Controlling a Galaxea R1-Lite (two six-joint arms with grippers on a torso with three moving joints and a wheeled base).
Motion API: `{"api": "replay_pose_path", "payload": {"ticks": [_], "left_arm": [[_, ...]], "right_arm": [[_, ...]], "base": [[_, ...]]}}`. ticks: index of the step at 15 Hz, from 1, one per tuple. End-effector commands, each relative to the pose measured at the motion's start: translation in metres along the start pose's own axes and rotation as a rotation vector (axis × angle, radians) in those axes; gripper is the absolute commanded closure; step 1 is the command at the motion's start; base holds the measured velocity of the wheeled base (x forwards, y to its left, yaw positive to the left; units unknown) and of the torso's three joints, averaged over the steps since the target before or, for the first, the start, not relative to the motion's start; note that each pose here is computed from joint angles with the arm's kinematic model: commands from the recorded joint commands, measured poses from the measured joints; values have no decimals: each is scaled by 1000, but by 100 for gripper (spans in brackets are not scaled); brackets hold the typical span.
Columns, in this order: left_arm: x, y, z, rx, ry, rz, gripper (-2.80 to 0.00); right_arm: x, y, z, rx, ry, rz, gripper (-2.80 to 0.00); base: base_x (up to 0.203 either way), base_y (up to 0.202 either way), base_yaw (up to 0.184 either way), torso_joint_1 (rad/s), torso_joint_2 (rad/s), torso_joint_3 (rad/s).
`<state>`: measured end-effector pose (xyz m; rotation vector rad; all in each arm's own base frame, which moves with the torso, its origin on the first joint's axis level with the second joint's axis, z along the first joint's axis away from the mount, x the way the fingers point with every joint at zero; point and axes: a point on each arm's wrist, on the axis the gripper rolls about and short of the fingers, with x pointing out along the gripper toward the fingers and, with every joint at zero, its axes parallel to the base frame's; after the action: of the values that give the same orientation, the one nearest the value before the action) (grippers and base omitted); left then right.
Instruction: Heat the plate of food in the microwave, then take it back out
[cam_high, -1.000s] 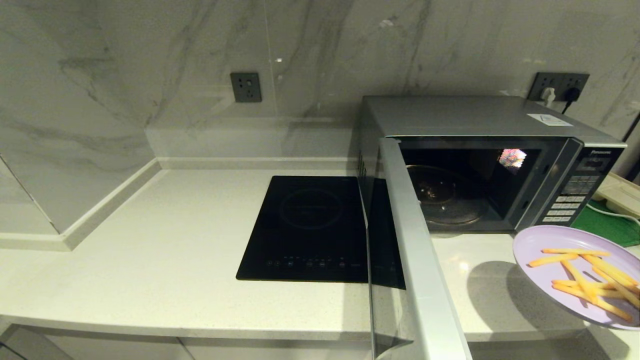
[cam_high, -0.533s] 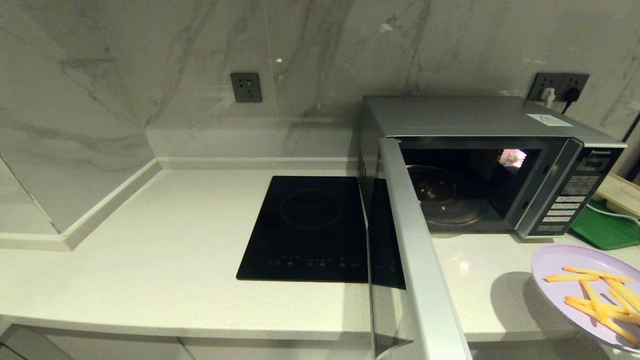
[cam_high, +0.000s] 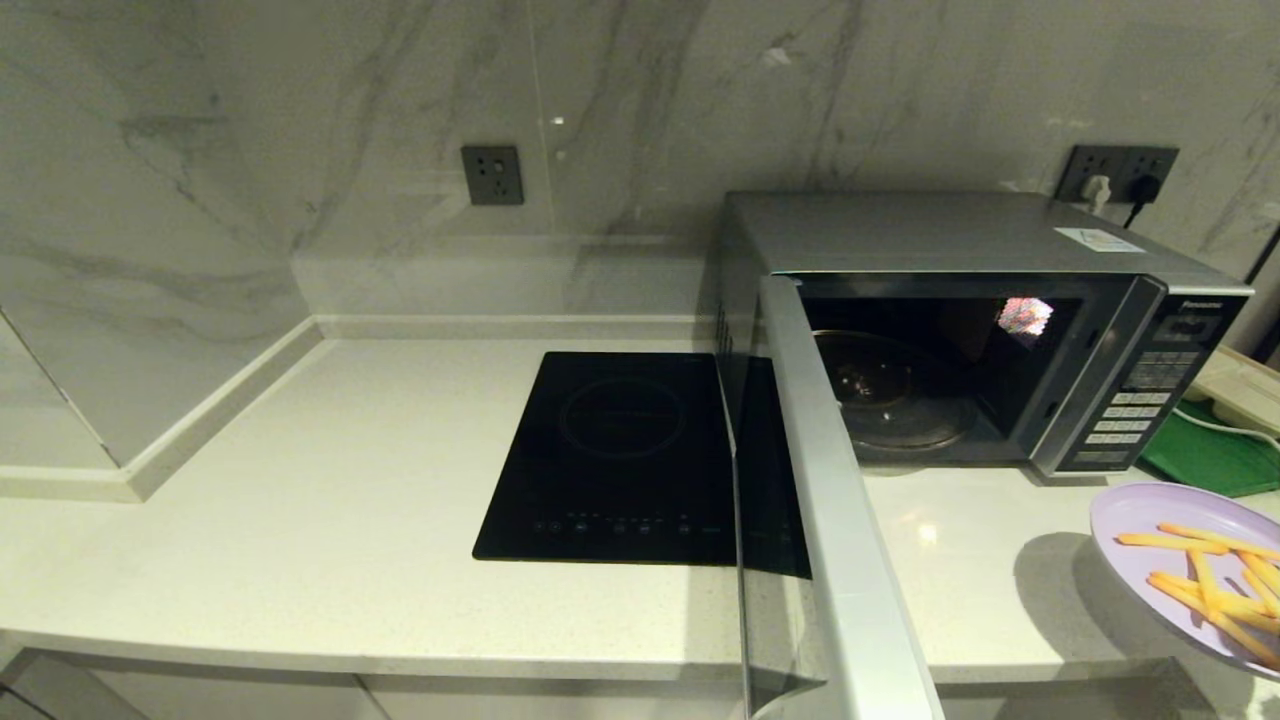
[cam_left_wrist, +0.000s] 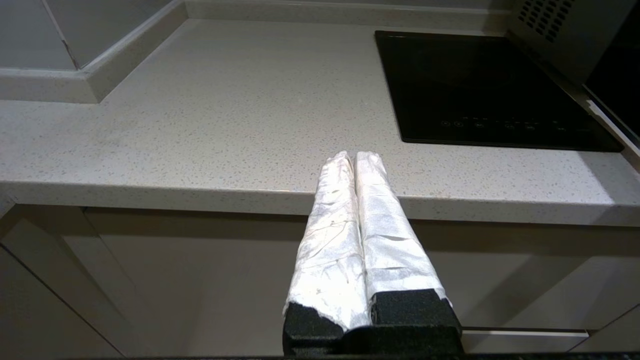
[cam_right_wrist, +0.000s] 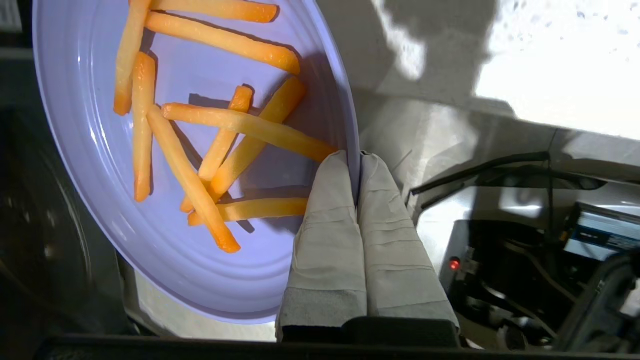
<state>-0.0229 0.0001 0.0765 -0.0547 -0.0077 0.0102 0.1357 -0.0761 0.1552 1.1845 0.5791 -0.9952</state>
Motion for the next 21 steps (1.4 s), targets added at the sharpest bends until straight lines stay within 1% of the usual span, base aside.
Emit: {"api": "replay_pose_path", "payload": {"ticks": [1, 3, 7, 11, 13, 16, 21], "left_arm": [[0, 0, 0, 1, 0, 0, 0], [0, 0, 0, 1, 0, 0, 0], [0, 0, 0, 0, 0, 0, 0], [0, 0, 0, 0, 0, 0, 0], [0, 0, 0, -1, 0, 0, 0], [0, 0, 0, -1, 0, 0, 0], [0, 0, 0, 0, 0, 0, 0]], "right_arm": [[24, 2, 11, 51, 1, -74, 0], [40, 5, 18, 71, -9, -88, 0], [75, 15, 31, 98, -30, -81, 0], [108, 26, 39, 94, -36, -66, 0], [118, 32, 44, 75, -50, -44, 0], [131, 34, 51, 88, -54, -57, 0], [150, 31, 64, 121, -57, -96, 0]], "base": [[0, 0, 0, 0, 0, 0], [0, 0, 0, 0, 0, 0], [0, 0, 0, 0, 0, 0], [0, 0, 0, 0, 0, 0], [0, 0, 0, 0, 0, 0], [0, 0, 0, 0, 0, 0], [0, 0, 0, 0, 0, 0]]}}
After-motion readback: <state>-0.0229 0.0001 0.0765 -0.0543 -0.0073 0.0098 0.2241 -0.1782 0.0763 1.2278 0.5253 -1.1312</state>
